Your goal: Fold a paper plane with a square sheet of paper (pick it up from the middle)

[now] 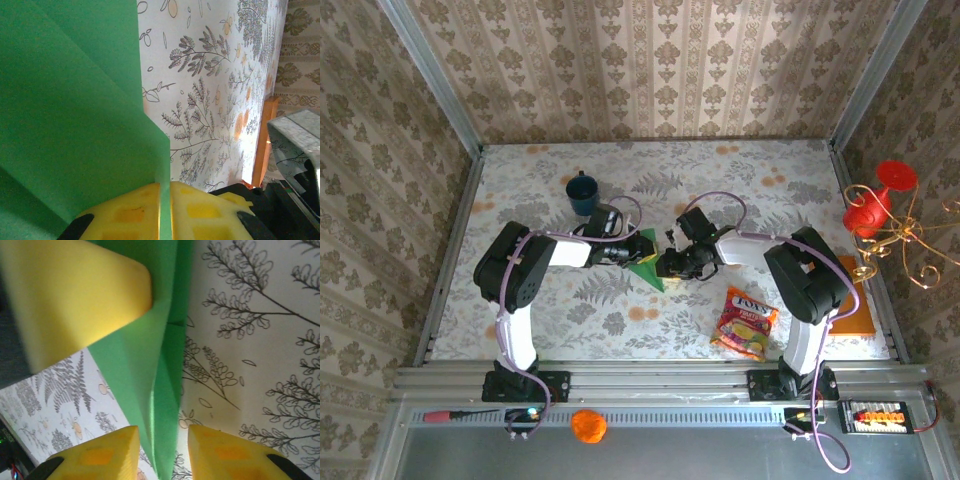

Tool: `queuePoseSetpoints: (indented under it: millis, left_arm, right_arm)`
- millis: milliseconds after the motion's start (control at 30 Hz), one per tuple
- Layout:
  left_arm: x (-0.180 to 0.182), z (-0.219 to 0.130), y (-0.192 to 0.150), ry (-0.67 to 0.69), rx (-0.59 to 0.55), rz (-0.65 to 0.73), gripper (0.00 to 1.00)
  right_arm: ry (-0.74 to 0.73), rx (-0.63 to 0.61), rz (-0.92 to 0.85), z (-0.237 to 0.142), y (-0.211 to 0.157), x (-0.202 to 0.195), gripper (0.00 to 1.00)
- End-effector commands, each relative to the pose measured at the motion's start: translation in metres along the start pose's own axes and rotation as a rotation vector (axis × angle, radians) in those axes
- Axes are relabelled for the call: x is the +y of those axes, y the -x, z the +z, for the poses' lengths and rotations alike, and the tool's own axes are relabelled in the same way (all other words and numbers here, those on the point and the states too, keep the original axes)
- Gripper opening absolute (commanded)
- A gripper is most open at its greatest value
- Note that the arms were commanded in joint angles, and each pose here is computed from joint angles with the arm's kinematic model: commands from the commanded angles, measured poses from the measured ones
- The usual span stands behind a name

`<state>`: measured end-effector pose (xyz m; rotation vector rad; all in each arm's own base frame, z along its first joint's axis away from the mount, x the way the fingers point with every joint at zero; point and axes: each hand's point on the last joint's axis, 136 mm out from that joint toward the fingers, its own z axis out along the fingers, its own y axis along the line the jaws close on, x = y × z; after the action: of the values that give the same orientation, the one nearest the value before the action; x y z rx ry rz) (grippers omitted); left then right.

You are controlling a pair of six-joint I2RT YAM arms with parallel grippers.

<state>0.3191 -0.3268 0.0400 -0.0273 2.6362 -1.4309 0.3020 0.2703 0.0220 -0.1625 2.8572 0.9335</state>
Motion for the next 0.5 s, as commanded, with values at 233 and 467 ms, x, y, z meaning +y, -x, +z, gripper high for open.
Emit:
queuePoseSetpoints:
  millis: [233,467]
  left_arm:
    - [0.008,0.002,0.005,0.020,-0.004,0.001,0.14]
    - [0.009,0.003,0.007,0.021,-0.007,0.002,0.14]
  right_arm:
    - [-0.128,0.064,-0.004,0.011,-0.013,-0.020,0.27]
    - [-0.179,0.084,-0.014,0.014,-0.016,-0.025,0.28]
